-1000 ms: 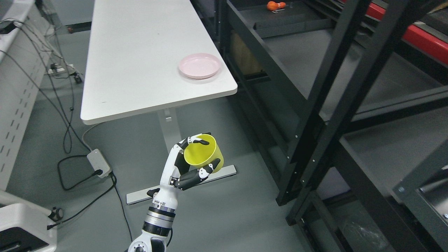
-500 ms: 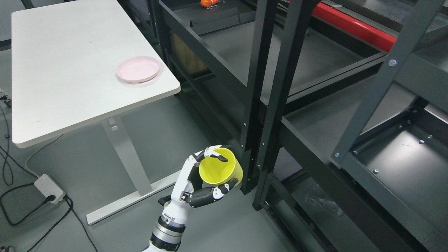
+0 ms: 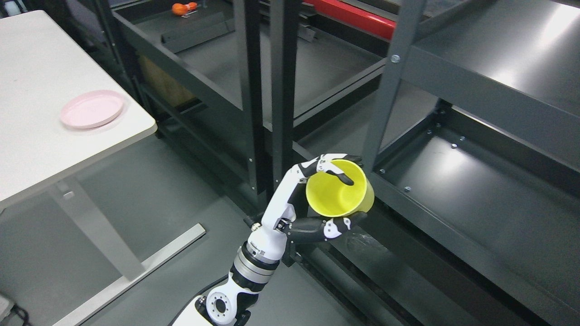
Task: Place yellow IKEA cup on middle right shelf
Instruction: 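Carry the cup in the left hand while turning toward the shelves, then raise the cup with the left hand up onto the shelf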
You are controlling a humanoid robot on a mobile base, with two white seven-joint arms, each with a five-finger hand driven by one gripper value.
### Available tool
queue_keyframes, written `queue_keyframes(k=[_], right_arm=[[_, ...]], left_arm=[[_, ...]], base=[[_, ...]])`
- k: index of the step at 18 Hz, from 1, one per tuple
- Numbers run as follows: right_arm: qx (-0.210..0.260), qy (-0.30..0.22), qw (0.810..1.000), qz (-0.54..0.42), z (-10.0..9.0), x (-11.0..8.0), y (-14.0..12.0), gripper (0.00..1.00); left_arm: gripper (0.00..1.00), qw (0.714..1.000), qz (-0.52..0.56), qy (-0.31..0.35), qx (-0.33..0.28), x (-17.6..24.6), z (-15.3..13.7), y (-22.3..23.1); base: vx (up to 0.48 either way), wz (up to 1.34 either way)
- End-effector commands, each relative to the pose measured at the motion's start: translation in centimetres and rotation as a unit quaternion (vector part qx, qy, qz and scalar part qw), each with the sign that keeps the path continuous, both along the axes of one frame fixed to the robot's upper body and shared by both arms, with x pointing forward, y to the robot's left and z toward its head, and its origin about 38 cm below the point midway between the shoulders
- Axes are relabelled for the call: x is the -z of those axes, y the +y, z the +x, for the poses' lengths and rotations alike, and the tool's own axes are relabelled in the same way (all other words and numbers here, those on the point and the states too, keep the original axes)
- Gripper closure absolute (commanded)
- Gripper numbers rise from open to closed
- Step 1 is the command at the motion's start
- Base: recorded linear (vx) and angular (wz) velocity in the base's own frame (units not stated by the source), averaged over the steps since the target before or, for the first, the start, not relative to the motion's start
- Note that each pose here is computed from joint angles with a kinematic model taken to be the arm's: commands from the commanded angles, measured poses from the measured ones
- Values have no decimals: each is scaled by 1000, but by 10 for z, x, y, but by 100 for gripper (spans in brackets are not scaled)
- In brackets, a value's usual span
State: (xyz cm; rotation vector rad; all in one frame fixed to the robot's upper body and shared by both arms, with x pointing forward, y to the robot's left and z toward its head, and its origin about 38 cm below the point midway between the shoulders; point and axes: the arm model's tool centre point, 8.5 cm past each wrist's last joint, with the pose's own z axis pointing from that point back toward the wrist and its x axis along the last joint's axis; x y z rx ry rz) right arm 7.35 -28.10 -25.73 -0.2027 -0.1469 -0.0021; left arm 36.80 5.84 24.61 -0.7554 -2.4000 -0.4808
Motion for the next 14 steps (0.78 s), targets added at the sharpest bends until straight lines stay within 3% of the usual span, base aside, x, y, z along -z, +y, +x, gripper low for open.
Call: queue_keyframes(k=[1,7,14], right_arm=[[4,7,1000,-6,-9,0,-10,1],[4,7,1000,-6,-9,0,-10,1],[4,7,1000,-6,-9,0,-10,1]], left_arm=[[98,993,26,-56,101,-28,-29,-62],[98,977,26,-149,150,-82,-52,-80],[98,963,25,-208,171,-116,-64,-85]], base=[[-18,-569],[-22,-479],[26,-418]])
